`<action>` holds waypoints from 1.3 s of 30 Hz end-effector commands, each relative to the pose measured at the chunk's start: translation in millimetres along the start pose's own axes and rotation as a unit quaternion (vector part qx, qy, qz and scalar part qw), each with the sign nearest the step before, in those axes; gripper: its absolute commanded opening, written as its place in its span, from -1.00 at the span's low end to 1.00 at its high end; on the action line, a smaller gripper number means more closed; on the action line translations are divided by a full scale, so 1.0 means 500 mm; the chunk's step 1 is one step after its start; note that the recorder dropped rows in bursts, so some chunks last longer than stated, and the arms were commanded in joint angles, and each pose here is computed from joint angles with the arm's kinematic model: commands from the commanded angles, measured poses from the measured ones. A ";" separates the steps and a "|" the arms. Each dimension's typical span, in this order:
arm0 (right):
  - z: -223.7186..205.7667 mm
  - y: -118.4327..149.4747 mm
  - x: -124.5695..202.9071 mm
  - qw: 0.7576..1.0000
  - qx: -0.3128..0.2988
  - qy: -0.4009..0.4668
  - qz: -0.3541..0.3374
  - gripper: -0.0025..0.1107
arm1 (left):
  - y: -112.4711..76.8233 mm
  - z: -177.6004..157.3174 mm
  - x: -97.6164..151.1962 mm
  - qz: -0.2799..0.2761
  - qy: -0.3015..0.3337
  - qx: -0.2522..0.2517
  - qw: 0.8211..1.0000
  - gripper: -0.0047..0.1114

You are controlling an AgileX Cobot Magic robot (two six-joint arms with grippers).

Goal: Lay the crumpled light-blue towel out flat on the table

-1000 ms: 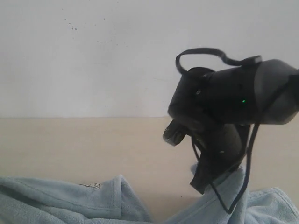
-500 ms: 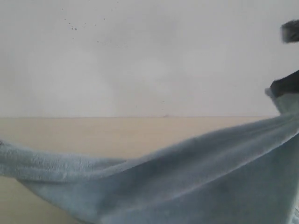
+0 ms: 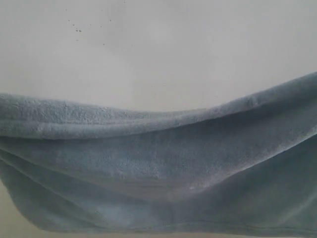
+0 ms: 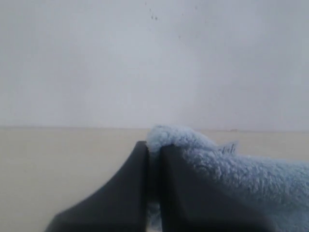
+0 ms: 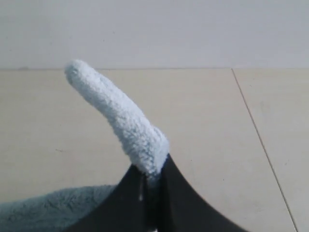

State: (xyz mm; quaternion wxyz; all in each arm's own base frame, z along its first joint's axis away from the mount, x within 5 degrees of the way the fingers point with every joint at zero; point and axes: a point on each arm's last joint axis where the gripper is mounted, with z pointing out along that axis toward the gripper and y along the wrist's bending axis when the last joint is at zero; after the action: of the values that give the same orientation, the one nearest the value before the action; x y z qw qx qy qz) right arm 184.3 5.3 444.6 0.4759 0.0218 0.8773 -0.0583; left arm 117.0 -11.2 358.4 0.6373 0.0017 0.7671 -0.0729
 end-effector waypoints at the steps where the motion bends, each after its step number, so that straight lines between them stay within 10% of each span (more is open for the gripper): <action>1: -0.071 -0.027 0.003 0.998 0.020 -0.057 0.009 -0.96 | -0.011 -0.049 -0.047 0.013 -0.038 0.011 0.999 -0.85; 8: -0.097 -0.049 0.030 0.997 0.060 -0.041 -0.021 -0.96 | -0.014 -0.045 -0.045 0.048 0.022 0.014 0.999 -0.85; 23: 0.347 0.059 0.152 0.990 0.050 0.099 -0.089 -0.96 | 0.037 0.260 0.118 0.047 0.252 -0.021 0.966 -0.85; 35: 0.530 0.111 0.199 0.989 0.024 0.078 -0.126 -0.92 | 0.069 0.404 0.213 0.051 0.223 -0.051 0.972 -0.82; 39: 0.578 0.118 0.199 0.992 0.041 0.077 -0.094 -0.69 | 0.076 0.438 0.221 0.061 0.195 -0.056 0.977 -0.40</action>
State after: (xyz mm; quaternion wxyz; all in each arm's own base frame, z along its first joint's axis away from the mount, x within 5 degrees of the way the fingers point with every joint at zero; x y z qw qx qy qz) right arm 362.5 26.4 204.1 0.3864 -0.0582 0.9103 -0.1369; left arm 301.7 -8.3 206.6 0.4439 0.0212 0.8958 0.0017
